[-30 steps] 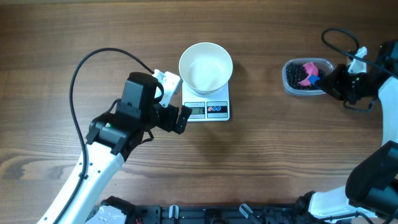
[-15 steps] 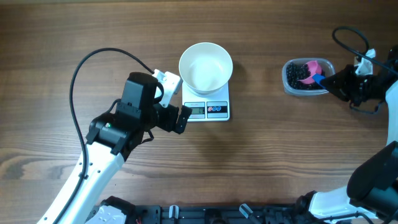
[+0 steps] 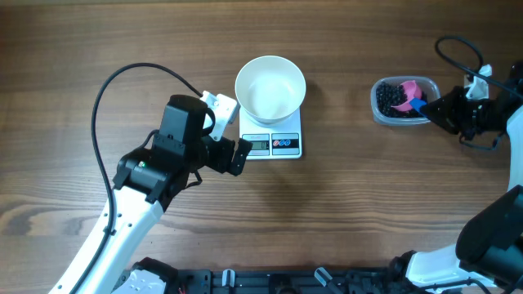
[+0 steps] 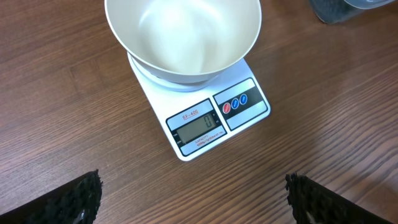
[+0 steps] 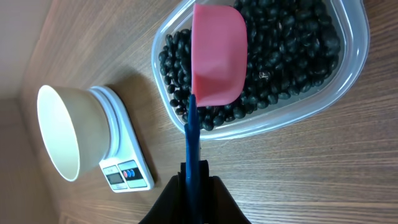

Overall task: Scoop item into bowl and weigh 150g on scale
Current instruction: 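Drag the scoop through the beans with the right gripper to fill it, then lift the filled scoop with the right gripper over the white bowl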

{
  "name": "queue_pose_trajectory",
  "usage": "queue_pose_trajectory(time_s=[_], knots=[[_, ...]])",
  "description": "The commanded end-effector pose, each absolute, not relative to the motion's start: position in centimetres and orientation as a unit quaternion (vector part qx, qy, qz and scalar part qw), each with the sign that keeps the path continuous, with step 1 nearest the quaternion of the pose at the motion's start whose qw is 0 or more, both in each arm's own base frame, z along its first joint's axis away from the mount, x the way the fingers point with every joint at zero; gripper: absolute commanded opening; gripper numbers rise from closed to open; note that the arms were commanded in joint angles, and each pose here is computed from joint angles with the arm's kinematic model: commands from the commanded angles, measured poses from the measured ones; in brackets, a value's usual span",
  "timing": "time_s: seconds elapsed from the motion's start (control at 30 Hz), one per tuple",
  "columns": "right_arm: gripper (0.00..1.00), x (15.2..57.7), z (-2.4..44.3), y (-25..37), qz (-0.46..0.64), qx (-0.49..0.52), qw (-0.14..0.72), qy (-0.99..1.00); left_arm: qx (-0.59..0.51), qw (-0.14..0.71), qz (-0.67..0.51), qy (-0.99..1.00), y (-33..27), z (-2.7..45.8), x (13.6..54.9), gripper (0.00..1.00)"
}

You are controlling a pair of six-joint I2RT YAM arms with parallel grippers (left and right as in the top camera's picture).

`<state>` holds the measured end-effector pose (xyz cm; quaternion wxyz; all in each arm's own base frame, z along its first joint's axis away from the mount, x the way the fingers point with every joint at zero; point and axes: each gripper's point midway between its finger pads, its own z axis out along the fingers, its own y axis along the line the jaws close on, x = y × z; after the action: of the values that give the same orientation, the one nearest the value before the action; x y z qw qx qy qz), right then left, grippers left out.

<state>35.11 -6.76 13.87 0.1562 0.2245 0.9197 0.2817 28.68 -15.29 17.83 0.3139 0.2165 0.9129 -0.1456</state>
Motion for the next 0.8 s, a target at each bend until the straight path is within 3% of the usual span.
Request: queue_pose_trajectory(time_s=[0.0, 0.77], knots=[[0.04, 34.9, 13.3, -5.9, 0.295, 0.195, 0.149, 0.923, 0.222, 0.309, -0.153, 0.912, -15.7, 17.6, 28.4, 1.00], [0.04, 35.3, 13.9, -7.7, 0.318, 0.261, 0.161, 0.897, 0.222, 0.309, -0.153, 0.912, -15.7, 17.6, 28.4, 1.00]])
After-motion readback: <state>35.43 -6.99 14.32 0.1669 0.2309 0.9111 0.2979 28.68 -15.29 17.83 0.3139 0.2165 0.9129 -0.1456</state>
